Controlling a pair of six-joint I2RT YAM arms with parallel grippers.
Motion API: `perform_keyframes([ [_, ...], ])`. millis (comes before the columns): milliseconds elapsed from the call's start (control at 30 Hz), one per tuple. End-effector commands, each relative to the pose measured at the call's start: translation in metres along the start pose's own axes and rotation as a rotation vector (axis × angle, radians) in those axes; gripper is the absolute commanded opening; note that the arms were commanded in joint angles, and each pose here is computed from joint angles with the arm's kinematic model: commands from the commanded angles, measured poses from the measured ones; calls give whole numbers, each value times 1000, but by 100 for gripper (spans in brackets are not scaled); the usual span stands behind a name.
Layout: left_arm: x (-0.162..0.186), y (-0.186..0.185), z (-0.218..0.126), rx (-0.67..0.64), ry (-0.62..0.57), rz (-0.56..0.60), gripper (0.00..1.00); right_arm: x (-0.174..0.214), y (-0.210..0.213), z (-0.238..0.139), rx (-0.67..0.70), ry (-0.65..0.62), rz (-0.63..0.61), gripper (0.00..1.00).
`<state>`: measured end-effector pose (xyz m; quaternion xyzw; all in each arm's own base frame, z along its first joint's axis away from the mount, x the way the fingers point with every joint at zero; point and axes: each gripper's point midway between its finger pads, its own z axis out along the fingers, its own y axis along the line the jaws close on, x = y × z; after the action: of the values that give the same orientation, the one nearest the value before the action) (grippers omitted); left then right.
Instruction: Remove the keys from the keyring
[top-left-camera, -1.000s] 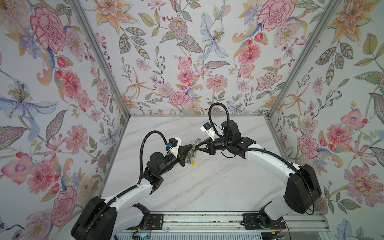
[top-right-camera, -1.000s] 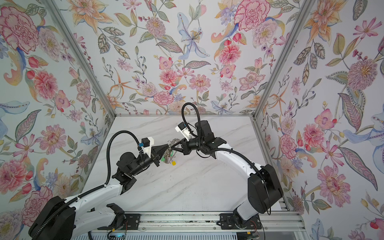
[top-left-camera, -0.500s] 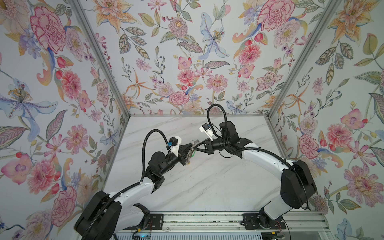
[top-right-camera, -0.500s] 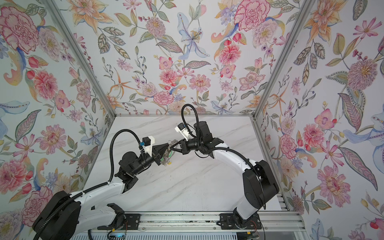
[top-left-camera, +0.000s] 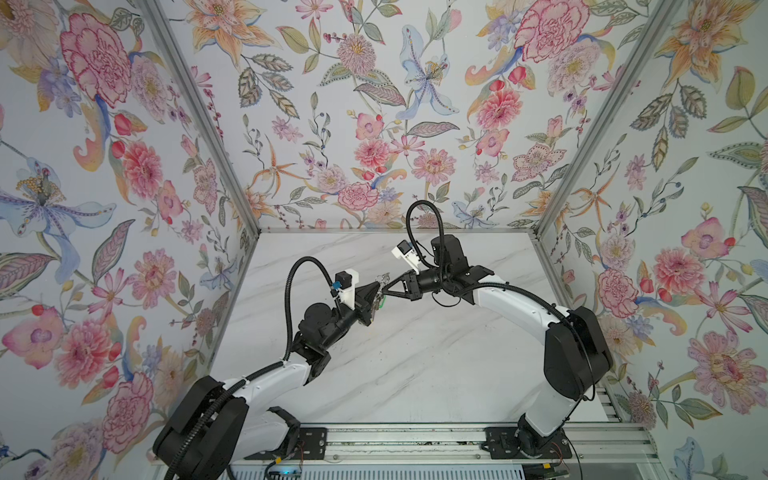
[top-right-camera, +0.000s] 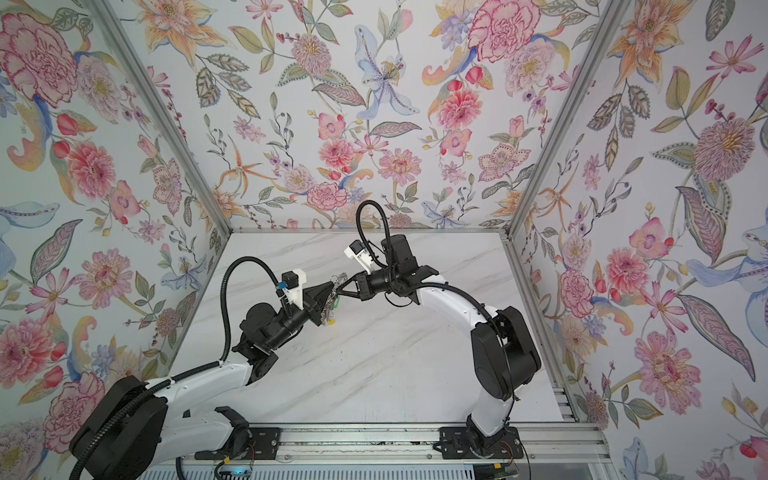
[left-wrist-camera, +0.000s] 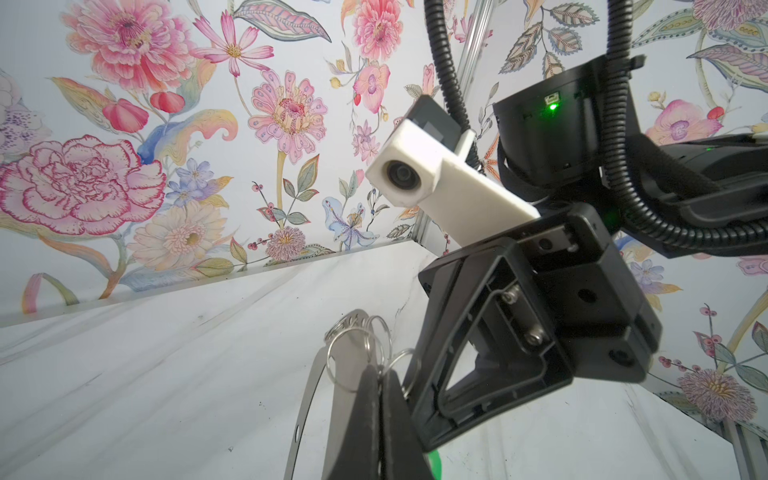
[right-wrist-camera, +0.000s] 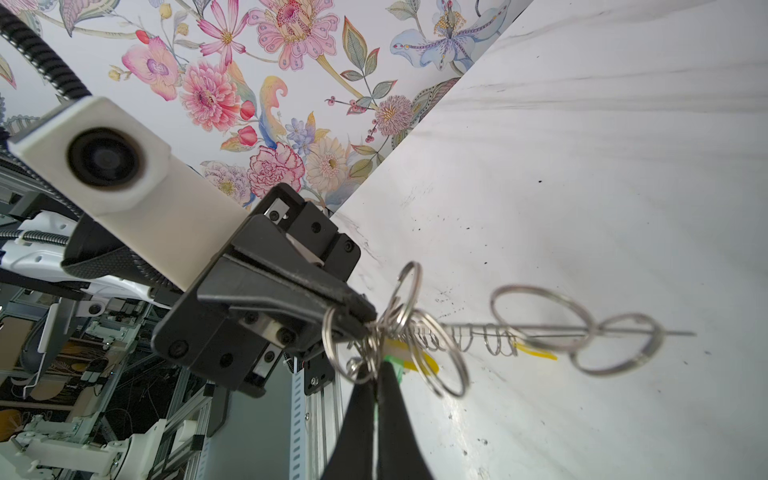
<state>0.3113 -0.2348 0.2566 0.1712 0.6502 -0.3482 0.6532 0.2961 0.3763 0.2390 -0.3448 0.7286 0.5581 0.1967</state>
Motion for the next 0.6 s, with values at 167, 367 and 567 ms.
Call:
perform_keyframes([
  [167,-78,-73,0,298,-251,19,0,13,0,29,-89,118,51,0],
  [367,-73,-77,4,323,-216,21,0,7,-7,27,-120,130,90,0],
  [567,-69,-84,10,367,-187,14,0,-9,-10,28,-120,139,100,0],
])
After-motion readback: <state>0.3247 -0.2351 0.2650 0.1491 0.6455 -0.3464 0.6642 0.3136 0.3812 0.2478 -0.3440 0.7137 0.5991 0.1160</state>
